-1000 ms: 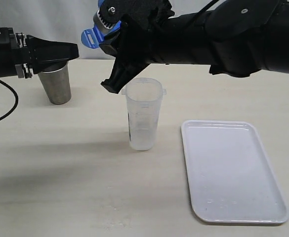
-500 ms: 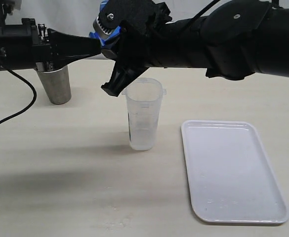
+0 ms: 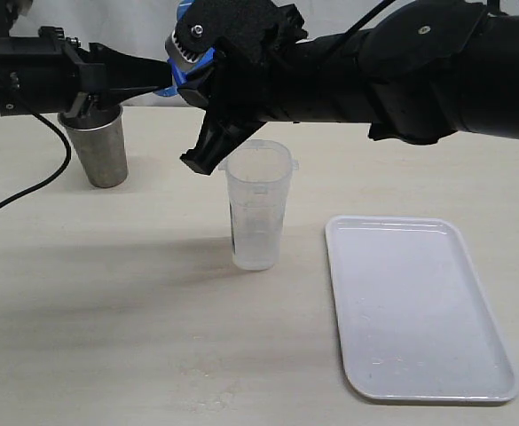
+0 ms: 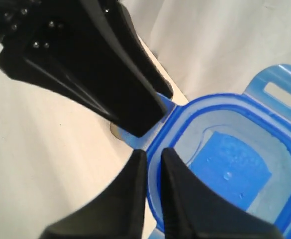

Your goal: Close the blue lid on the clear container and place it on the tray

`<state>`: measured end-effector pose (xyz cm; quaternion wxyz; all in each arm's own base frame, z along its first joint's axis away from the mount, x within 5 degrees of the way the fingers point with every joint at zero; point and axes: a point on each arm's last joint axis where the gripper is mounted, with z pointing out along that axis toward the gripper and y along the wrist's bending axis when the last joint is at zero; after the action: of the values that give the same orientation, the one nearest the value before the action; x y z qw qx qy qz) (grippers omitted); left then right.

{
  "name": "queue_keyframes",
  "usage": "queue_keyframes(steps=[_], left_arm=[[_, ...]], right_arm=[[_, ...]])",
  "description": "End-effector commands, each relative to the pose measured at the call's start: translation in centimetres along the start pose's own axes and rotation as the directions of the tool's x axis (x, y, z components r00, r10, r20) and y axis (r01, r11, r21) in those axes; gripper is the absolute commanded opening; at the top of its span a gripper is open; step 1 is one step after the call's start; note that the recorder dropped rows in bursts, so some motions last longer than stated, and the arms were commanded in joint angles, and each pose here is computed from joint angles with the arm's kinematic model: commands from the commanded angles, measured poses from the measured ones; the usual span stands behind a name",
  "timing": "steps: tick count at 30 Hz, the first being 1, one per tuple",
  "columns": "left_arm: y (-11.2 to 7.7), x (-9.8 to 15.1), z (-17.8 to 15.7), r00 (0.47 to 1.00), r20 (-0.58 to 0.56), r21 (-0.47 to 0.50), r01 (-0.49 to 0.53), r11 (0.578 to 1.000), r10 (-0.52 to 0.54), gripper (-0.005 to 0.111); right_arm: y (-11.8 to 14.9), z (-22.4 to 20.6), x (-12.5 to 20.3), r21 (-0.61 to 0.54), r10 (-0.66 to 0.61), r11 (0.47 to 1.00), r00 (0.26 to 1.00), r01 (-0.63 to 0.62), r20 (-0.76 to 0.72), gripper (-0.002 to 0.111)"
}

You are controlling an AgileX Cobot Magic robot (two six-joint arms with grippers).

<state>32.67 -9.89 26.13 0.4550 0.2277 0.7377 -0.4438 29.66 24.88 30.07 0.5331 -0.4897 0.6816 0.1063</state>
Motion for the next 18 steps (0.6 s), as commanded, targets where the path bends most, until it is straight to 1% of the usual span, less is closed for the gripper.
queue_keyframes(steps=[1,4,8,9,12,15,18], left_arm=[[-0.7,-0.4,0.1,1.000,0.017,0.048,0.001,0.999,-0.001,0.055],[-1.3,-0.2,0.6,1.000,0.006,0.072,-0.003,0.997,0.003,0.055],[-1.3,0.1,1.4,1.000,-0.018,0.010,-0.010,1.000,0.010,0.055],[-1.2,0.1,1.5,1.000,-0.021,-0.006,-0.011,1.000,0.010,0.052],[-1.1,0.1,1.5,1.000,-0.021,-0.011,-0.011,1.000,0.010,0.039],[-1.2,0.1,1.5,1.000,-0.021,-0.007,-0.011,1.000,0.010,0.032],[-1.2,0.1,1.5,1.000,-0.021,-0.007,-0.011,1.000,0.010,0.028]], right_arm=[[0.0,-0.3,-0.2,0.001,-0.014,1.000,1.000,0.014,0.006,0.004],[0.0,-0.3,-0.2,0.001,-0.014,1.000,1.000,0.014,0.006,0.004],[0.0,-0.3,-0.2,0.002,-0.014,1.000,1.000,0.014,0.006,0.004],[0.0,-0.3,-0.2,0.002,-0.014,1.000,1.000,0.014,0.006,0.004],[-0.1,-0.3,-0.2,0.009,-0.014,1.000,1.000,0.014,0.006,0.004],[-0.2,-0.3,-0.2,0.019,-0.014,1.000,1.000,0.014,0.007,0.004],[-0.4,-0.3,-0.2,0.043,-0.014,0.999,1.000,0.013,0.008,0.004]])
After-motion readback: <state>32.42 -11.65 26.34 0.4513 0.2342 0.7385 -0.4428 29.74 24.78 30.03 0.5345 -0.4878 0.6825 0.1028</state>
